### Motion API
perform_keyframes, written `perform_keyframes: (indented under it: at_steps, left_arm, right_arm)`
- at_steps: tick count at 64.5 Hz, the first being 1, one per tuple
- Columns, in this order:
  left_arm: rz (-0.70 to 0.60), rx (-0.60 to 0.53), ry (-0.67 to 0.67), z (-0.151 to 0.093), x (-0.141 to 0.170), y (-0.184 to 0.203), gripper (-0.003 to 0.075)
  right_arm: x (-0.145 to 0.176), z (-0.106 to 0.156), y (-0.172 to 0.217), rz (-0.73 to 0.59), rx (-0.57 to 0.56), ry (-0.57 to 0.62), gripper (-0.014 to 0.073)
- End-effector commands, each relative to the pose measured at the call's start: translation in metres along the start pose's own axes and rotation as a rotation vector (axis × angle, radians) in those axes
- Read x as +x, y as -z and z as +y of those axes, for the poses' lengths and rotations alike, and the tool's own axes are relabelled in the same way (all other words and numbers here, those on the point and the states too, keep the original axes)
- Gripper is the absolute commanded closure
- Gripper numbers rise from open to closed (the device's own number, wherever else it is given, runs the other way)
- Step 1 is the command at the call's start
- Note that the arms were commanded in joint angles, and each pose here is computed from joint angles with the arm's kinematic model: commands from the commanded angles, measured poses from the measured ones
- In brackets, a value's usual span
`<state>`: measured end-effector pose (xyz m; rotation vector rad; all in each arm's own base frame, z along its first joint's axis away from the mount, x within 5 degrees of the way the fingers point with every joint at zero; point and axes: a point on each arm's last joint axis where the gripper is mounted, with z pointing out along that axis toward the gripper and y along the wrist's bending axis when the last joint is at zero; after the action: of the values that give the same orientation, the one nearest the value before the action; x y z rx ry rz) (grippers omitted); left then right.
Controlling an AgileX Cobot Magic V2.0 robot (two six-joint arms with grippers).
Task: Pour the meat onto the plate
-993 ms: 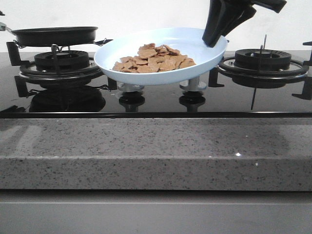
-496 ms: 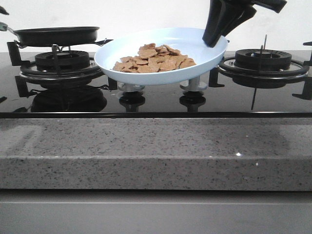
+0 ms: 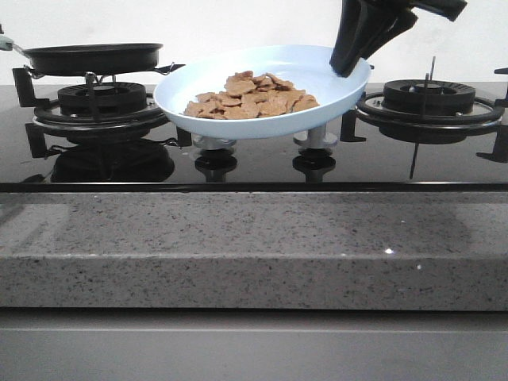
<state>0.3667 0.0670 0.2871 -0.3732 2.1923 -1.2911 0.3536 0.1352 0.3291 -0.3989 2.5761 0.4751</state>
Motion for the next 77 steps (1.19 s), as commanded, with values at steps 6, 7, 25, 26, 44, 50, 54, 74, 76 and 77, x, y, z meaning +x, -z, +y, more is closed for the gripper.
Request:
perform_keyframes:
  at_steps: [6,7,25,26,44,50,54,74,76,77]
  left_arm:
    - [-0.046,0.066,-0.079,-0.047,0.011,0.018,0.0652]
    - [-0.050,0.066,-0.089,-0.049,0.012,0.020,0.0653]
    - [-0.117,-0.076,-0.391,-0.097,0.069,0.033,0.0690]
    - [-0.125,-0.096,-0.415,-0.100,0.073,0.033,0.0700]
    - [-0.344,-0.253,-0.796,-0.150,0.147,0.067,0.0741]
    - [-0.422,-0.287,-0.876,-0.151,0.165,0.081,0.0741]
    - [-0.467,-0.334,-0.935,-0.145,0.175,0.089,0.0741]
    - [-0.656,-0.420,-1.041,-0.121,0.214,0.117,0.0741]
    - [-0.655,-0.421,-1.040,-0.119,0.216,0.117,0.0741]
    - [-0.655,-0.421,-1.040,-0.118,0.217,0.117,0.0741]
  right_arm:
    - [-0.009,0.009,0.031,-0.123,-0.021,0.011,0.0654]
    - [-0.009,0.009,0.031,-0.123,-0.021,0.011,0.0654]
    - [-0.009,0.009,0.031,-0.123,-0.021,0.011,0.0654]
    - [-0.009,0.009,0.031,-0.123,-0.021,0.011,0.0654]
    - [-0.009,0.009,0.031,-0.123,-0.021,0.011,0.0654]
    - [-0.009,0.009,0.031,-0.123,-0.021,0.011,0.0654]
    - [-0.009,0.009,0.031,-0.123,-0.021,0.011,0.0654]
    - [-0.010,0.009,0.031,-0.138,-0.020,0.010,0.0654]
    - [-0.011,0.009,0.031,-0.139,-0.020,0.010,0.0654]
    - [-0.011,0.009,0.031,-0.139,-0.020,0.010,0.0654]
